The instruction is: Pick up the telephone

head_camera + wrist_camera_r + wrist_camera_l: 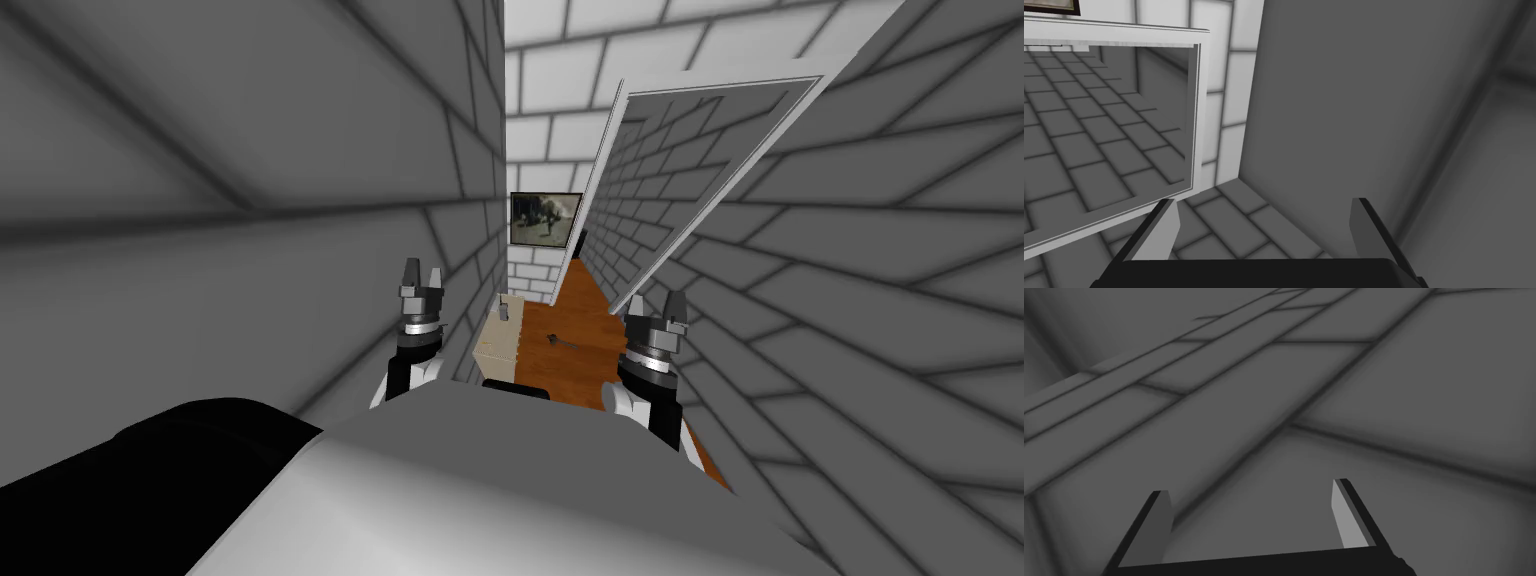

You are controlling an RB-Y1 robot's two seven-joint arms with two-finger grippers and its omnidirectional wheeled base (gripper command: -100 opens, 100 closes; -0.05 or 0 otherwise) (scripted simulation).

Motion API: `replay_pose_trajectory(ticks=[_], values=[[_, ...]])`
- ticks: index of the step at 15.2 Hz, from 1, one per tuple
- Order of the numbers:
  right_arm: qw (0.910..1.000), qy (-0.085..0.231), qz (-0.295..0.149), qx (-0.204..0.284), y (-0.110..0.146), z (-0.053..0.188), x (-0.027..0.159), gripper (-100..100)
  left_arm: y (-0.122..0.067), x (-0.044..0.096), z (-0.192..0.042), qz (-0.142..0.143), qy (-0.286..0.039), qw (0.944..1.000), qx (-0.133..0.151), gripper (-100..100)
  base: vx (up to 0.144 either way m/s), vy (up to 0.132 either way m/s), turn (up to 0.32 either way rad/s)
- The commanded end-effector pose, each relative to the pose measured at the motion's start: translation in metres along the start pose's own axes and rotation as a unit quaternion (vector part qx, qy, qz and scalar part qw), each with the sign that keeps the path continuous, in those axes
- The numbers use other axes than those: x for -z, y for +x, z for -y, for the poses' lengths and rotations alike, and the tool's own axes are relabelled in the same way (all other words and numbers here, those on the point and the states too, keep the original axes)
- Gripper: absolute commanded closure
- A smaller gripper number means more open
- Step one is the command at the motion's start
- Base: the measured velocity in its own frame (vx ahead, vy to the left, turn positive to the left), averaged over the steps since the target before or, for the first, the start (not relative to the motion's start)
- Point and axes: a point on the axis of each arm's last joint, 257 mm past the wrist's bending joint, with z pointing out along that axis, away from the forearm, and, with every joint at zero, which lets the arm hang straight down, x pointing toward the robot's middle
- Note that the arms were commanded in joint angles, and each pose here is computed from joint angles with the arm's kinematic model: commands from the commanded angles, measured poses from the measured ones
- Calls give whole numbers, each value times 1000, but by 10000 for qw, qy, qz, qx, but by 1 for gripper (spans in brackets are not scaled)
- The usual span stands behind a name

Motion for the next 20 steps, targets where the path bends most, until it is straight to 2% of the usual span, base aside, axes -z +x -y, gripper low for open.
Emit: replay_pose_trajectory(ticks=[1, 5, 6, 7, 9, 10, 11, 12, 13, 14, 15, 16, 17, 18, 20], values=[[10000, 0, 0, 0, 0, 0, 0, 0, 2, 1, -7, -134, -100, 9998, -47, -100, -7, -15, -41], [10000, -1, 0, -1, 0, 0, 0, 0, 1, 10, -49, -473, -696, 9961, -248, -100, -35, -76, -111], [10000, -1, 0, -2, 0, 0, 0, 0, 1, 10, -51, -477, -726, 9959, -249, -100, -39, -103, -97], [10000, -1, 0, -2, 0, 0, 0, 0, -3, 14, -66, -540, -937, 9936, -315, -100, -35, -99, -104], [10000, -1, 0, -1, 0, 0, 0, 0, -3, 14, -67, -543, -962, 9934, -316, -100, -23, -71, -49], [10000, 0, 0, -1, 0, 0, 0, 0, -7, 19, -83, -597, -1201, 9902, -388, -100, -21, -52, -89], [10000, -1, 0, -1, 0, 0, 0, 0, -7, 19, -85, -600, -1225, 9899, -389, -100, -18, -50, -107], [10000, -1, 0, -1, 0, 0, 0, 0, -14, 24, -101, -638, -1453, 9862, -464, -100, -21, -73, -143], [10000, -1, 0, -1, 0, 0, 0, 0, -14, 25, -104, -645, -1513, 9853, -466, -100, -25, -78, -104], [10000, -1, 0, -1, 0, 0, 0, 0, -22, 31, -120, -668, -1742, 9809, -544, -100, -20, -91, -116], [10000, -1, 0, -2, 0, 0, 0, 0, -21, 32, -124, -678, -1823, 9794, -547, -100, -14, -94, -91], [10000, 0, 0, -1, 0, 0, 0, 0, -31, 38, -139, -683, -2037, 9746, -626, -100, -22, -108, -117], [10000, -1, 0, -2, 0, 0, 0, 0, -31, 41, -144, -696, -2152, 9720, -630, -100, -16, -103, -135], [10000, -1, 0, -2, 0, 0, 0, 0, -43, 48, -159, -685, -2362, 9667, -710, -100, -13, -116, -178], [10000, -1, 0, -2, 0, 0, 0, 0, -43, 51, -165, -699, -2497, 9631, -713, -100, -6, -93, -78]])
